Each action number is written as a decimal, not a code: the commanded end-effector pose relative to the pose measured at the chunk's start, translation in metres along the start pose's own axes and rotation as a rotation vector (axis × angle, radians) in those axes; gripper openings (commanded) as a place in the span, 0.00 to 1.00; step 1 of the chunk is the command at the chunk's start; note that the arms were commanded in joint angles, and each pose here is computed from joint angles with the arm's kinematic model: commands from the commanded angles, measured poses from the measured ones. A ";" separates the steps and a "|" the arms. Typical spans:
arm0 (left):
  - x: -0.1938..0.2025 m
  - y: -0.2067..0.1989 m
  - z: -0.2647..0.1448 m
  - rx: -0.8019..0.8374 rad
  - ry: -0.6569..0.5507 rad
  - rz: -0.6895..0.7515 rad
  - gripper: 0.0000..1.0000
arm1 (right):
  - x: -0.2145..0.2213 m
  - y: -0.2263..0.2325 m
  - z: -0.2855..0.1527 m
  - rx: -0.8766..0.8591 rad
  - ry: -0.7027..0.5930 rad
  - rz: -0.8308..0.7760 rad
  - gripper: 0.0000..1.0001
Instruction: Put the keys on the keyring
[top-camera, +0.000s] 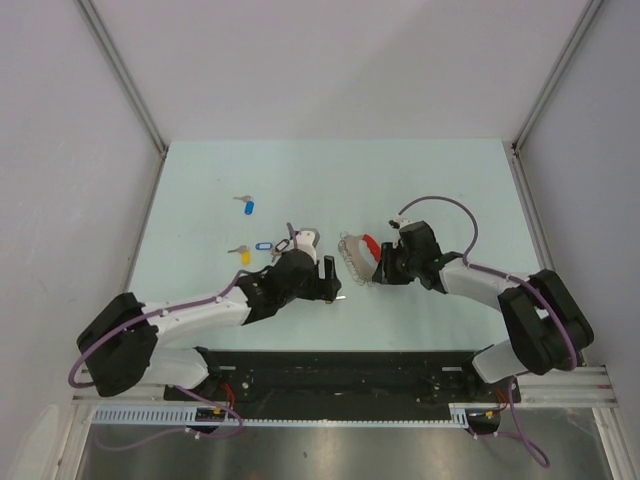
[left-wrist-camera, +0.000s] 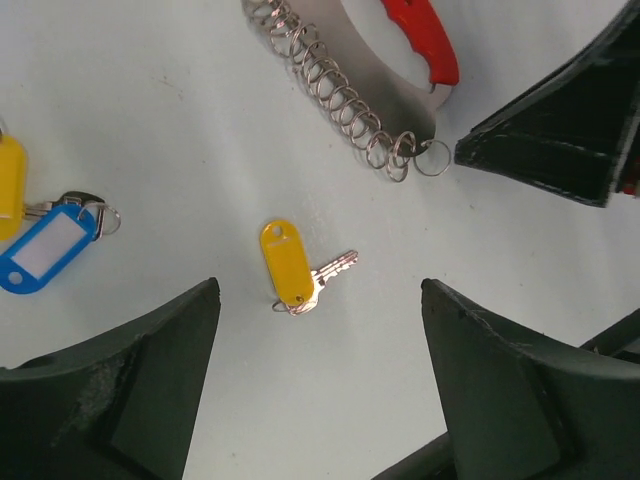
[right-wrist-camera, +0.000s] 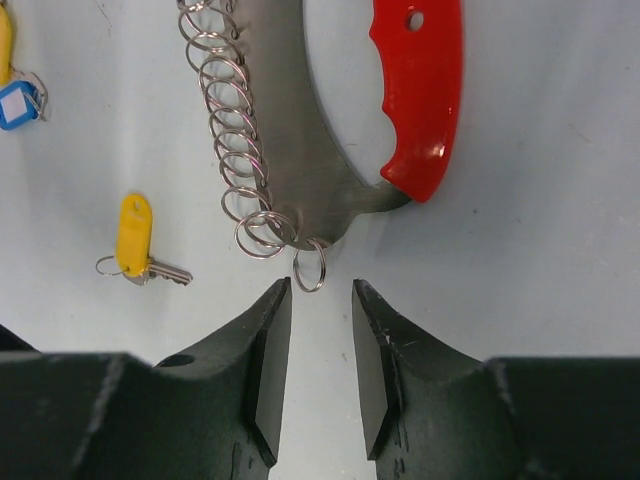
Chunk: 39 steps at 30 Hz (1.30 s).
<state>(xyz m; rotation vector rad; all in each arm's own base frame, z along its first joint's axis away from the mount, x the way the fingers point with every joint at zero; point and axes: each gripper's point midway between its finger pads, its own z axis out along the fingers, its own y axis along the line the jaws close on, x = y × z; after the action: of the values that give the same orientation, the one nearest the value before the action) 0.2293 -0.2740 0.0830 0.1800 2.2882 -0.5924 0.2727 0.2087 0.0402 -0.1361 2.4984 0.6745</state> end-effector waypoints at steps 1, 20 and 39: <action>-0.030 -0.019 -0.015 0.106 -0.129 0.058 0.87 | -0.005 0.008 0.008 -0.064 -0.009 0.033 0.34; -0.027 -0.037 -0.006 0.207 -0.109 0.230 0.86 | -0.004 0.033 0.009 -0.184 0.011 0.043 0.22; 0.002 -0.088 0.065 -0.055 0.079 0.695 0.57 | -0.069 -0.050 -0.102 0.330 -0.475 0.102 0.64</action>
<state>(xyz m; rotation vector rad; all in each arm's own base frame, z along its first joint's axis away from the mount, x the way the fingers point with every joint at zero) 0.2356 -0.3869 0.0858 0.8578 2.1086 -0.4032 0.2943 0.1547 0.1312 0.0765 2.1691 0.4684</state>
